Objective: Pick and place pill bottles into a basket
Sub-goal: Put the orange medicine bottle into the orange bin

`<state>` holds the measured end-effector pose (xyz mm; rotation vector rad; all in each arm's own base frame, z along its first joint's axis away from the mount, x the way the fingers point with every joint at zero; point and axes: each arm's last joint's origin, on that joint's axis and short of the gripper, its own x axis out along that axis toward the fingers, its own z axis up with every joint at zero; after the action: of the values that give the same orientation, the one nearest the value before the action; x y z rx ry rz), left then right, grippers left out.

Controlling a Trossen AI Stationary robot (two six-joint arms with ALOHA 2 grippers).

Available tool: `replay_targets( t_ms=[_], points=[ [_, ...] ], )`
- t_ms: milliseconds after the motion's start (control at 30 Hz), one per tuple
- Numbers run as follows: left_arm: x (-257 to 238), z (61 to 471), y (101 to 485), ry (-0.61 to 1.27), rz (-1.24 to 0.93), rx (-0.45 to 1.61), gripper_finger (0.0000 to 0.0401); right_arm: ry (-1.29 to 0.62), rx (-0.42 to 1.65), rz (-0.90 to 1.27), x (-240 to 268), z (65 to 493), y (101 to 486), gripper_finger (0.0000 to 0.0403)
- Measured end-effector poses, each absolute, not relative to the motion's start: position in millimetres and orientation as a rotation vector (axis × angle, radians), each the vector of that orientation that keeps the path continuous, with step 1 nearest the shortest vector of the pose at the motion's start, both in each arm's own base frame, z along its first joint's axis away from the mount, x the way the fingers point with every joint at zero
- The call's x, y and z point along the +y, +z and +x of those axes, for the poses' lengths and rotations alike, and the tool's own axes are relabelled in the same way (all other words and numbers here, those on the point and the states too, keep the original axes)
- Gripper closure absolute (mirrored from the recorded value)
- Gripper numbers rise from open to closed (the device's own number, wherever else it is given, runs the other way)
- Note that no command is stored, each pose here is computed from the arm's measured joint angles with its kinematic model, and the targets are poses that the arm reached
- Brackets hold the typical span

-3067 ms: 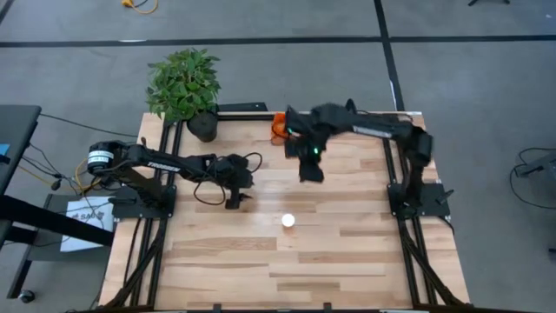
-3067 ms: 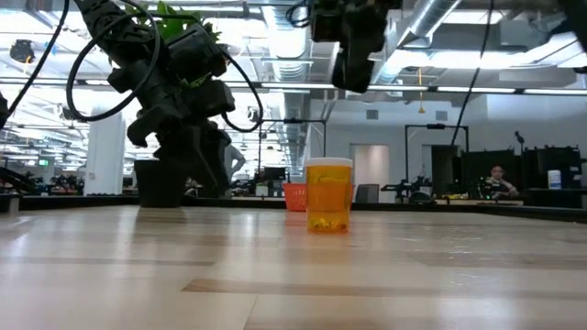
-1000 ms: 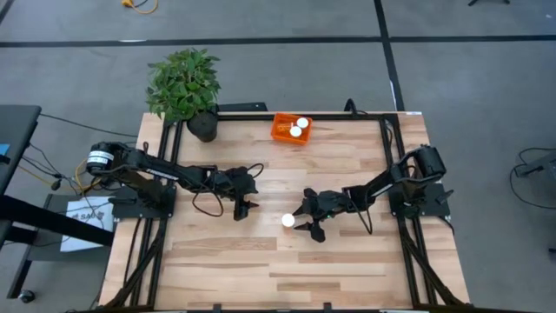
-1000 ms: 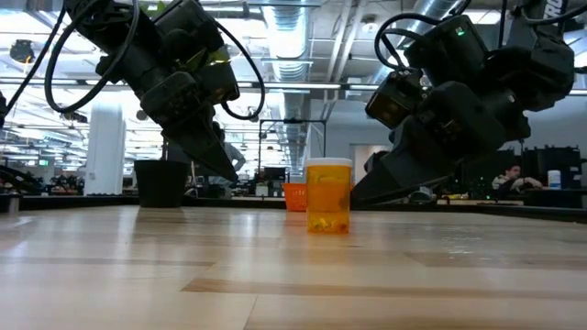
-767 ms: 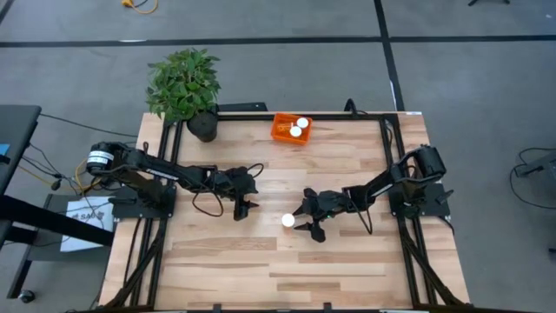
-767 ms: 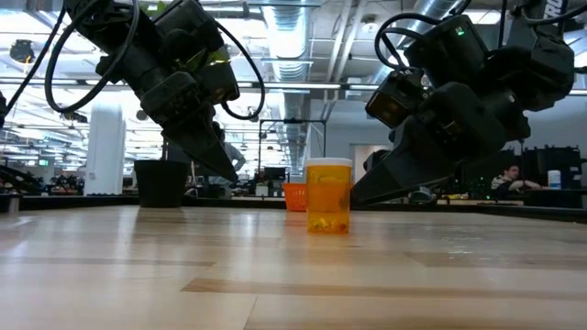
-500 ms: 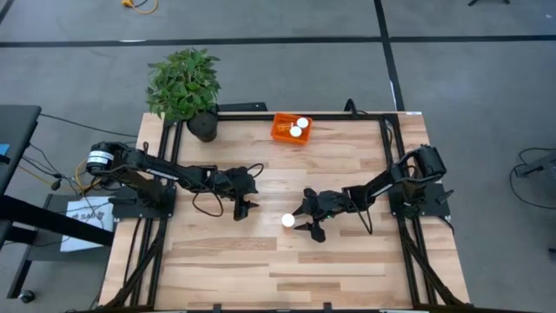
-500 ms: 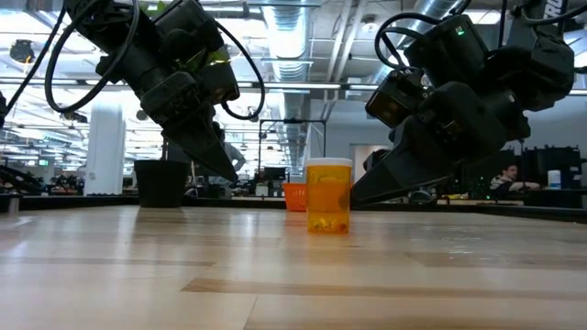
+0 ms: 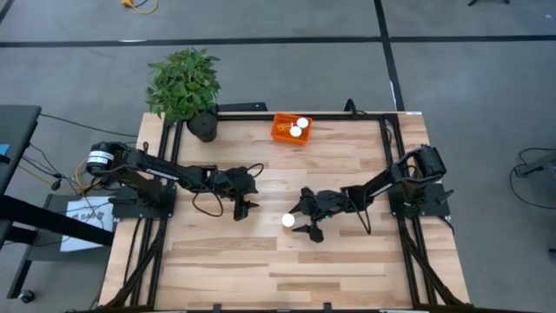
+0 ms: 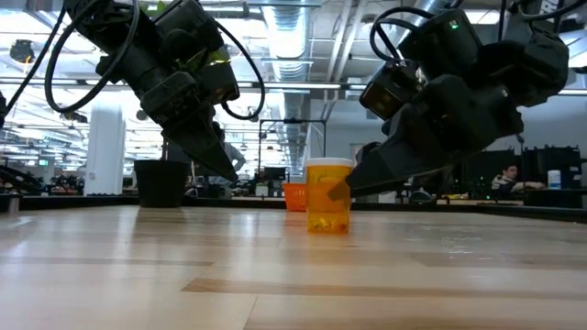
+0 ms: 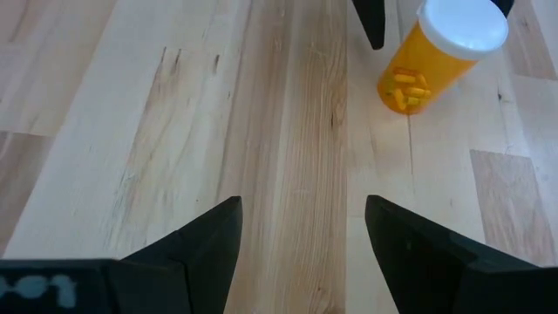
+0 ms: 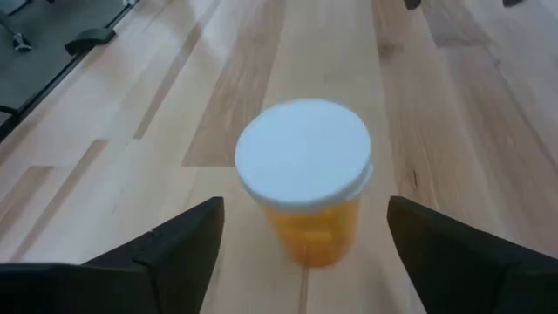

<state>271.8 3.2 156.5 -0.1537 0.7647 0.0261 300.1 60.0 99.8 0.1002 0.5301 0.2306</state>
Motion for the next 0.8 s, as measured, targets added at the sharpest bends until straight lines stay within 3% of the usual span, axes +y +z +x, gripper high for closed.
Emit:
replay_targets(
  t_ms=[267, 800],
  points=[
    [3.2, 271.8, 156.5, 0.026, -0.154, 0.764, 0.0168, 0.269, 0.511, 0.041, 61.5, 311.9, 108.7, 0.0075],
    [3.0, 271.8, 156.5, 0.027, -0.159, 0.764, 0.0168, 0.264, 0.540, 0.029, 56.9, 316.2, 109.7, 0.0117]
  ],
)
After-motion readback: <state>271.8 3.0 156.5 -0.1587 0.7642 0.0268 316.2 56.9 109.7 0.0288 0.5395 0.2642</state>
